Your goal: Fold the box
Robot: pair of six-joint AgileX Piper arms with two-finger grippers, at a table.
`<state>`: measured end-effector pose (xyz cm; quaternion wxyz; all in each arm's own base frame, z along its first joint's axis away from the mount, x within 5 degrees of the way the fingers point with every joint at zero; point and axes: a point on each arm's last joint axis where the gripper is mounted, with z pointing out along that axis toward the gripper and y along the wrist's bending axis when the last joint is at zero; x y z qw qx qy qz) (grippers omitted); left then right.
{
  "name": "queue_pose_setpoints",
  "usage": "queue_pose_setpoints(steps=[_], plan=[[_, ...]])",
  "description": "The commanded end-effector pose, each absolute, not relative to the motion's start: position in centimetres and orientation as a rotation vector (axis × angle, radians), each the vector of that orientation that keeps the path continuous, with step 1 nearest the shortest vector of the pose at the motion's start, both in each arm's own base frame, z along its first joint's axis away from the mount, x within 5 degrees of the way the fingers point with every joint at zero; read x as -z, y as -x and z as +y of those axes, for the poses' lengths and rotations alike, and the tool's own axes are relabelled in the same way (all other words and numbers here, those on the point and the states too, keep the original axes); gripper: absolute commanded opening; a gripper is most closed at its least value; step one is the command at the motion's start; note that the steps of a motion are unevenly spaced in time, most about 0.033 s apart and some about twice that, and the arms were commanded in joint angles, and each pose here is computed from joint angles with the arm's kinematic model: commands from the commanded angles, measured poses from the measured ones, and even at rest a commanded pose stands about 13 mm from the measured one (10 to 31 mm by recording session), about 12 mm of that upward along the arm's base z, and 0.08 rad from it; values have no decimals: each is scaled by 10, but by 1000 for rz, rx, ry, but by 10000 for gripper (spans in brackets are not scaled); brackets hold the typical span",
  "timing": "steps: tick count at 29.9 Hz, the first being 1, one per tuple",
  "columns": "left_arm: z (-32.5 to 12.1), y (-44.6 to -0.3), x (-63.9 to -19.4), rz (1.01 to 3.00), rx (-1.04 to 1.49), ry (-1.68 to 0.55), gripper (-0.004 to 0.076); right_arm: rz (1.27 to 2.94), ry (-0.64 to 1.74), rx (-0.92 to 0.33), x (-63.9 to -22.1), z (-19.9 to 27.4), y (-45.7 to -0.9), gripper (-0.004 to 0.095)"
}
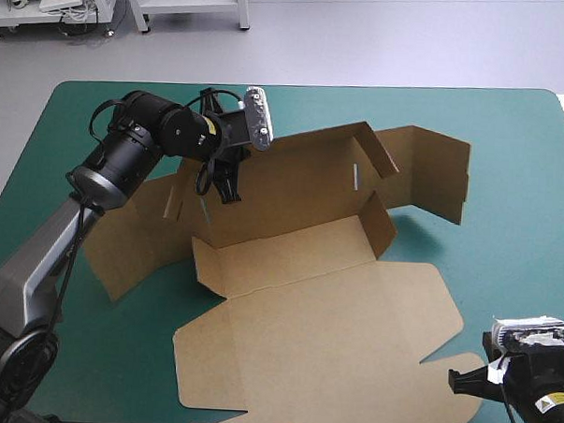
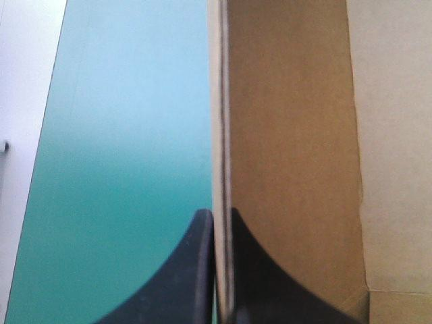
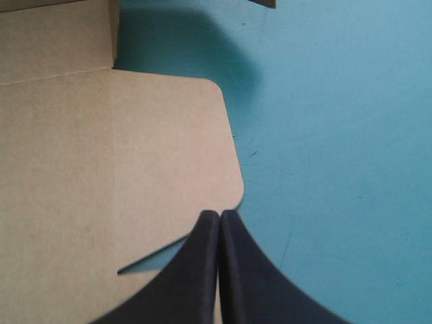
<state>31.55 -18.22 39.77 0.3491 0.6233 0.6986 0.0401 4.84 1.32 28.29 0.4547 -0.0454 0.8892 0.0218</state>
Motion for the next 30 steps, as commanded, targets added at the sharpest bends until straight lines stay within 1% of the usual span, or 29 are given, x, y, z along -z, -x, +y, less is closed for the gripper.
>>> queue_pose_setpoints(steps=[1, 4, 9, 13, 17, 20, 23, 26, 30], plan=[[-187, -295, -432, 1641, -23, -1578, -9, 2127, 92, -51, -294, 13, -52, -17], [-190, -294, -425, 1640, 38, -1592, -9, 2128, 73, -61, -294, 13, -52, -17], [-205, -285, -401, 1649, 48, -1684, -9, 2127, 63, -66, -294, 13, -52, -17], [-226, -271, -387, 1564, -41, -1737, -9, 2141, 59, -72, -293, 12, -54, -17], [-248, -255, -382, 1489, -153, -1680, -9, 2156, 57, -76, -293, 11, -57, -17], [-262, -240, -371, 1419, -242, -1698, -9, 2166, 55, -82, -292, 11, -58, -17], [-274, -227, -358, 1391, -315, -1708, -9, 2177, 57, -88, -296, 11, -60, -17], [-281, -215, -347, 1396, -369, -1665, -9, 2183, 30, -110, -305, 11, -62, -17], [-291, -199, -339, 1394, -398, -1568, -9, 2128, -10, -121, -333, 10, -65, -17]])
